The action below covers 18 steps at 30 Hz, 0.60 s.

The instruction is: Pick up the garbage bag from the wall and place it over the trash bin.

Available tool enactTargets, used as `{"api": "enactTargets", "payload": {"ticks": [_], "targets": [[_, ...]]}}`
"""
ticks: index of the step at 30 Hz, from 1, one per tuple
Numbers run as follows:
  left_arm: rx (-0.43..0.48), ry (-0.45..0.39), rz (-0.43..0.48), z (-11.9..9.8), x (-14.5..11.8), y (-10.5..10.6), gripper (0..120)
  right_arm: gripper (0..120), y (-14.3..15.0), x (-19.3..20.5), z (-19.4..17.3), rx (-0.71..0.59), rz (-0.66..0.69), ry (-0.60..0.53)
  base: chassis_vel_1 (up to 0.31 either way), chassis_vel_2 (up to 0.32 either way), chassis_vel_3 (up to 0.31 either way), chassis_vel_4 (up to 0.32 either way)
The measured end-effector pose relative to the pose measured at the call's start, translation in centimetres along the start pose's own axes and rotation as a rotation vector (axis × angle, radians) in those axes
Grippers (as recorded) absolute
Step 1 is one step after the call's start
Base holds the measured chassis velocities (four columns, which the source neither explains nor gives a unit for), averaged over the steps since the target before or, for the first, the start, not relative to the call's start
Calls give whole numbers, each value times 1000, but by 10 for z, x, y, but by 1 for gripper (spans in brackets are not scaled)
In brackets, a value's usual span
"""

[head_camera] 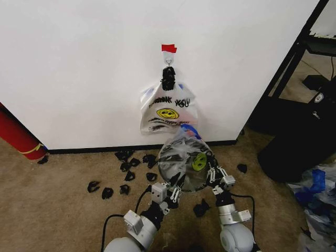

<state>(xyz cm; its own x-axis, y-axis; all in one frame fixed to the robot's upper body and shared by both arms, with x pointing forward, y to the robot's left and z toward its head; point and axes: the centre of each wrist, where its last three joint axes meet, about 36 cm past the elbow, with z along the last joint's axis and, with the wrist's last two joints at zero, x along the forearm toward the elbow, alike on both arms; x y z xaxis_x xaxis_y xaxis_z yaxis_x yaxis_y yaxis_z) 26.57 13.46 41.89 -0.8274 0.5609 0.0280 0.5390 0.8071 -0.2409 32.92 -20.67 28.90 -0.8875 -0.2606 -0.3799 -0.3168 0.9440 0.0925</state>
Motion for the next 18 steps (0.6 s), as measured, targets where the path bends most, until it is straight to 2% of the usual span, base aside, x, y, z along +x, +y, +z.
{"api": "enactTargets", "payload": {"ticks": [3,7,18], "targets": [[2,19,-29,-5,-3,-1,0,0,0,1,0,9,-32,-4,0,0,0,0],[10,73,-140,-15,-8,-4,0,0,0,1,0,38,-113,-19,0,0,0,0],[10,129,-223,-21,-11,-8,0,0,5,1,-1,59,-212,-42,0,0,0,0]]}}
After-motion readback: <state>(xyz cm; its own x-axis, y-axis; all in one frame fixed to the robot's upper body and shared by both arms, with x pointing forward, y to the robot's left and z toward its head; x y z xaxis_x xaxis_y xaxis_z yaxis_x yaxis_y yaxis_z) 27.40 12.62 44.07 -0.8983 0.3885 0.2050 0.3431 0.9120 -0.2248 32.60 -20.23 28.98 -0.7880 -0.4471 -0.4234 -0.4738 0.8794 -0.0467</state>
